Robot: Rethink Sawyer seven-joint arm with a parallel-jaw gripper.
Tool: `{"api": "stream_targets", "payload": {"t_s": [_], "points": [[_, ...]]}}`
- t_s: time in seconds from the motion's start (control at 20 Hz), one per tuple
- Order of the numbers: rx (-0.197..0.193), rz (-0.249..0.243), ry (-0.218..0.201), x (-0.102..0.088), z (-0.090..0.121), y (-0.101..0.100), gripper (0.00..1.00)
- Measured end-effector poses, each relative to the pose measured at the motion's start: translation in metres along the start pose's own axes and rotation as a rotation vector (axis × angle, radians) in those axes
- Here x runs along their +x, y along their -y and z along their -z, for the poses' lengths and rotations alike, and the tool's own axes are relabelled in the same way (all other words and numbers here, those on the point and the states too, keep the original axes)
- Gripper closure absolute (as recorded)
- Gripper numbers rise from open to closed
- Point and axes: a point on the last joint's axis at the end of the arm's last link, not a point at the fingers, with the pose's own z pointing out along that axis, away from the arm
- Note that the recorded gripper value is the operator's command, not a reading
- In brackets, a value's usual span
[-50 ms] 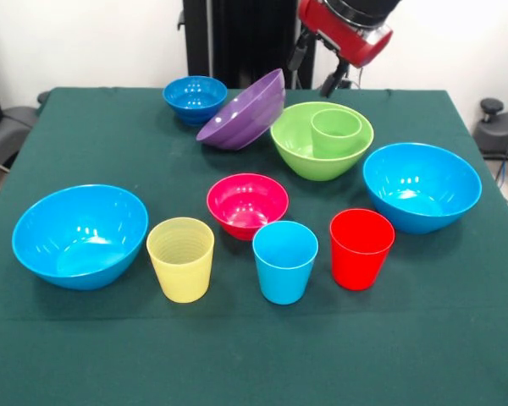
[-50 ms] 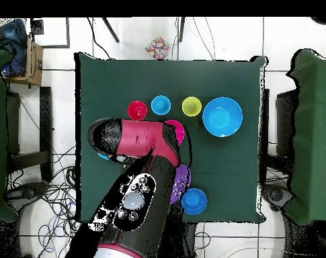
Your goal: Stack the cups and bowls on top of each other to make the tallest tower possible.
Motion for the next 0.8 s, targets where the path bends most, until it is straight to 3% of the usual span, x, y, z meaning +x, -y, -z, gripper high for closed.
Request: {"api": "stream_targets", "payload": {"t_s": [0.3,0.8], "points": [[-0.015,-0.007,0.015,0.003,0.013,0.001,0.00],[-0.025,-0.001,0.028,0.013,0.017,-0.003,0.00]]}}
